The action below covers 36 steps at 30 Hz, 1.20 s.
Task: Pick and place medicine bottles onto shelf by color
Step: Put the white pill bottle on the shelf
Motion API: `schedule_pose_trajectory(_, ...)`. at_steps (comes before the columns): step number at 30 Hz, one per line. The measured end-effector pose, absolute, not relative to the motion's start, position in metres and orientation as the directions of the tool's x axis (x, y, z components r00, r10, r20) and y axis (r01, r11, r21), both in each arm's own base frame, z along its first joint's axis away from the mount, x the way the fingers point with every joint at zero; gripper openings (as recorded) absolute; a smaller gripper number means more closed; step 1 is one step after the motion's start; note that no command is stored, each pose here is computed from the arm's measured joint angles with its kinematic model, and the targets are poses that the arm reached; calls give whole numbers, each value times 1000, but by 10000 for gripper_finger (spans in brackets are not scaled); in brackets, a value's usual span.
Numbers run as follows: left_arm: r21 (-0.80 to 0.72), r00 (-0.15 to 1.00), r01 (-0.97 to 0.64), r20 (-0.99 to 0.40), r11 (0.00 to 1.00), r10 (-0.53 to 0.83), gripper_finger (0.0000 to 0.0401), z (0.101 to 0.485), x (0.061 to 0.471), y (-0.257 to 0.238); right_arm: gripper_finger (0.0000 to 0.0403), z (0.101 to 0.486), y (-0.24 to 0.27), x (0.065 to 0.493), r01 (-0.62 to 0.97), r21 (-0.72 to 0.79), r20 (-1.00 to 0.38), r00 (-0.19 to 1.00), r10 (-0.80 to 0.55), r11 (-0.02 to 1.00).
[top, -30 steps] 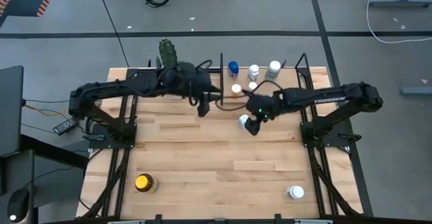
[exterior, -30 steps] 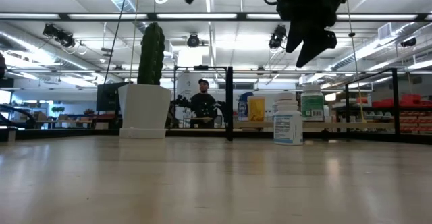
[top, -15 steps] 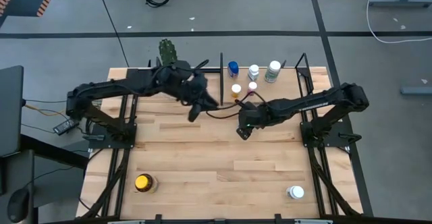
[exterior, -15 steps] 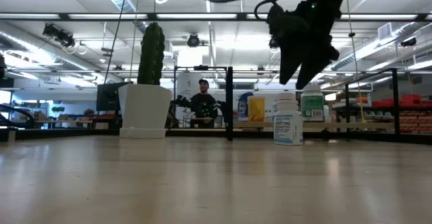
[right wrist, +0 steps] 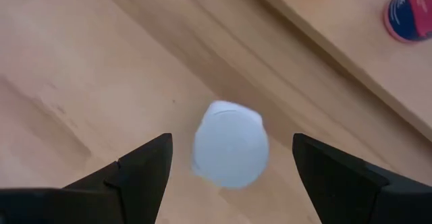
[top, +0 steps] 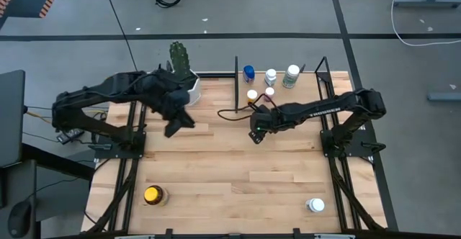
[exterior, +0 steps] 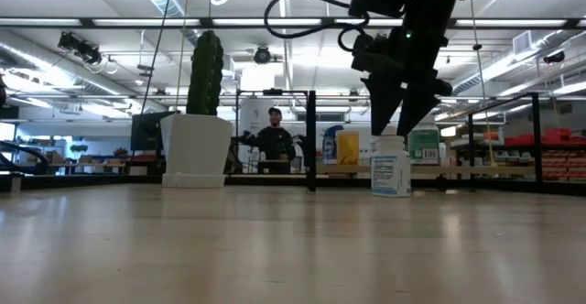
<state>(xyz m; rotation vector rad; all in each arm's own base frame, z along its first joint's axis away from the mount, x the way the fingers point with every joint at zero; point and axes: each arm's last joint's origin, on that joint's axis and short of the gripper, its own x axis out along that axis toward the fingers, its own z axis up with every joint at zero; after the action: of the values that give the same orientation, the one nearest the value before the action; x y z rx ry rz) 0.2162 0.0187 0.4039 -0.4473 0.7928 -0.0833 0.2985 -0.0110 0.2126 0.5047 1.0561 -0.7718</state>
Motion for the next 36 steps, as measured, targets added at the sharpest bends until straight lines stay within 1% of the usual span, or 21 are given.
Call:
schedule_pose_trajectory(2,-432,659,-108,-706,895,-261,80,404,203,11,312,211,-14,298,772,6,-911,267,-315,636)
schedule_pose_trajectory(4,-420,607,-145,-753,896,-255,80,403,189,3,312,212,-16,299,773,11,-908,273,-317,634)
schedule_pose_trajectory(6,-379,564,-190,-797,906,-215,85,401,178,-4,312,212,-16,299,772,14,-908,276,-315,636)
schedule_pose_trajectory(8,-339,551,-224,-818,914,-168,93,402,168,-9,312,212,-16,299,771,19,-910,277,-308,636)
schedule_pose_trajectory(12,-329,581,-258,-804,909,-126,115,407,157,-14,312,203,-15,296,794,47,-923,266,-277,606)
schedule_pose_trajectory(17,-356,596,-292,-794,888,-122,138,410,150,-20,312,192,-14,290,802,41,-933,244,-264,596)
schedule_pose_trajectory(22,-355,599,-285,-791,891,-124,153,411,147,-24,306,193,-14,293,799,64,-925,272,-264,597)
schedule_pose_trajectory(25,-352,599,-292,-792,889,-117,156,411,147,-25,285,193,-14,293,803,69,-925,274,-264,591)
schedule_pose_trajectory(33,-352,599,-293,-792,889,-117,148,411,147,-25,202,193,-14,293,798,66,-925,275,-264,599)
schedule_pose_trajectory(36,-352,599,-293,-792,889,-117,145,411,147,-25,183,193,-14,293,793,61,-924,274,-265,606)
